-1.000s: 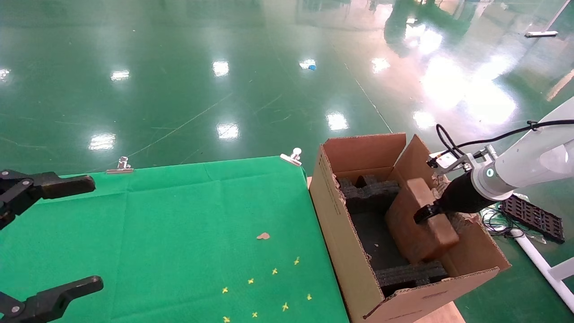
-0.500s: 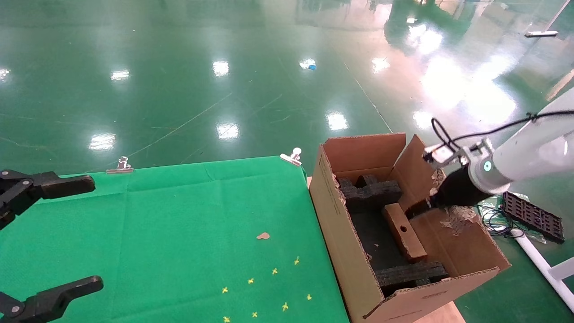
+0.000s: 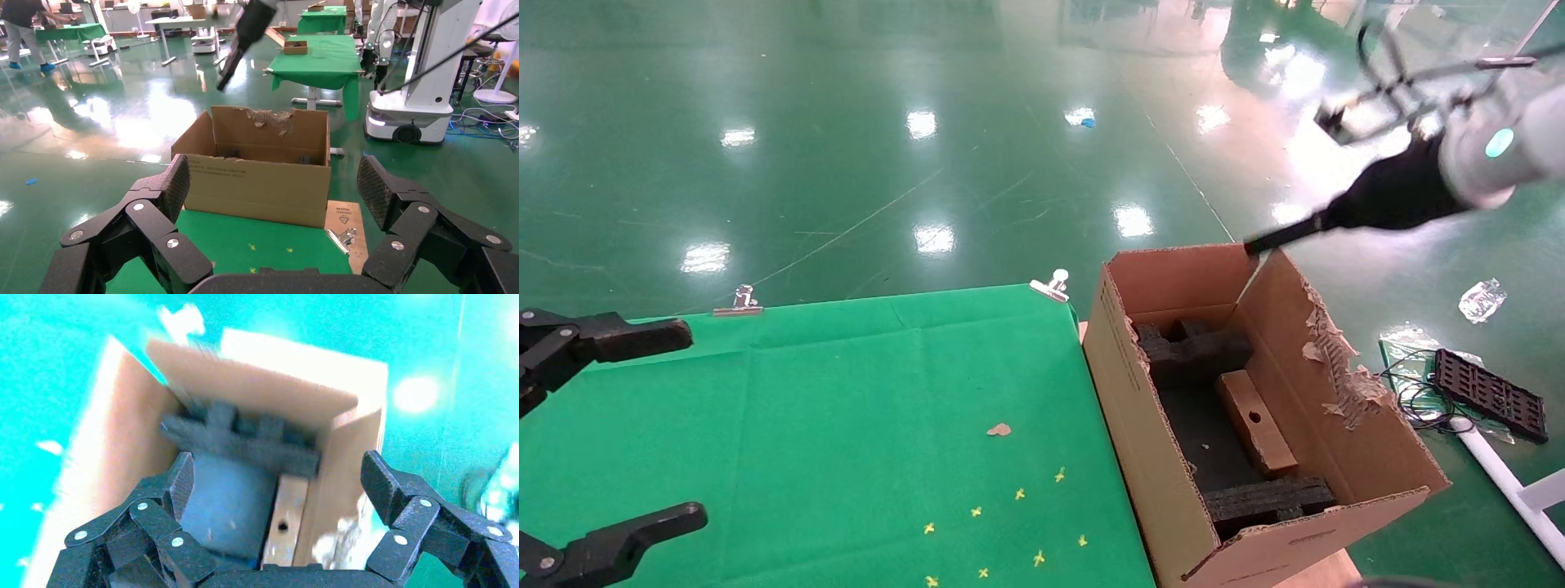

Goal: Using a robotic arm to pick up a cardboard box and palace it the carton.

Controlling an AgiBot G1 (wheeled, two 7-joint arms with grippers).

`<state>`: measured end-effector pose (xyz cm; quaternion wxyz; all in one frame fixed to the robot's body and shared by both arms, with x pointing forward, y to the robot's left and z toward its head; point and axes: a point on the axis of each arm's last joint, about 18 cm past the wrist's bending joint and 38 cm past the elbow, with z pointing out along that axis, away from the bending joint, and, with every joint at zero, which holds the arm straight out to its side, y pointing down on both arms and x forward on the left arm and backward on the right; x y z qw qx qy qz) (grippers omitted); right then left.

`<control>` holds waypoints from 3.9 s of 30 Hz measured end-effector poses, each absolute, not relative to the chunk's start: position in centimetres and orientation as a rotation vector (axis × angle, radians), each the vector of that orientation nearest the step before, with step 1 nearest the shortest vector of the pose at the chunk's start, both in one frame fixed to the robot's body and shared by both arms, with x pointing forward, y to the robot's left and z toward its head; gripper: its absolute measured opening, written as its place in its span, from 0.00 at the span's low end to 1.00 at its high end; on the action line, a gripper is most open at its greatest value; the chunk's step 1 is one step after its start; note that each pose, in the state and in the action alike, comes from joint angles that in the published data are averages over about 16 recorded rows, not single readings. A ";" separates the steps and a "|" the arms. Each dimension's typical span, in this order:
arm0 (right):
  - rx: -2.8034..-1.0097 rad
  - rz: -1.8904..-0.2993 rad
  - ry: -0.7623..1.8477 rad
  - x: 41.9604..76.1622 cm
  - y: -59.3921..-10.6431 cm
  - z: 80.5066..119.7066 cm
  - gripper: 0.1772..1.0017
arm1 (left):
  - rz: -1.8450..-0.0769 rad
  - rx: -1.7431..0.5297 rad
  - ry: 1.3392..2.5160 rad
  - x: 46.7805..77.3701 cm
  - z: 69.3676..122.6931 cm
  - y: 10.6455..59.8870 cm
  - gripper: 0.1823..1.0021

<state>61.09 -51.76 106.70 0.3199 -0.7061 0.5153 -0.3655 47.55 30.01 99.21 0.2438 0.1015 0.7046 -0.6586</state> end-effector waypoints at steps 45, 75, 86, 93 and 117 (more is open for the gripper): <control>-1.819 -0.611 0.318 59.5 -34.3 101.3 1.00 | -1.799 0.277 1.924 47.6 99.2 30.0 1.00; -1.596 -0.549 -0.226 47.6 -30.2 99.2 1.00 | -1.799 0.276 1.924 47.6 99.2 30.0 1.00; -1.586 -0.551 -0.252 46.8 -30.2 99.1 1.00 | -1.799 0.276 1.924 47.6 99.2 30.0 1.00; -1.590 -0.551 -0.242 47.1 -30.2 99.1 1.00 | -1.799 0.276 1.924 47.6 99.2 30.0 1.00; -1.595 -0.552 -0.231 47.5 -30.2 99.2 1.00 | -1.799 0.276 1.924 47.6 99.2 30.0 1.00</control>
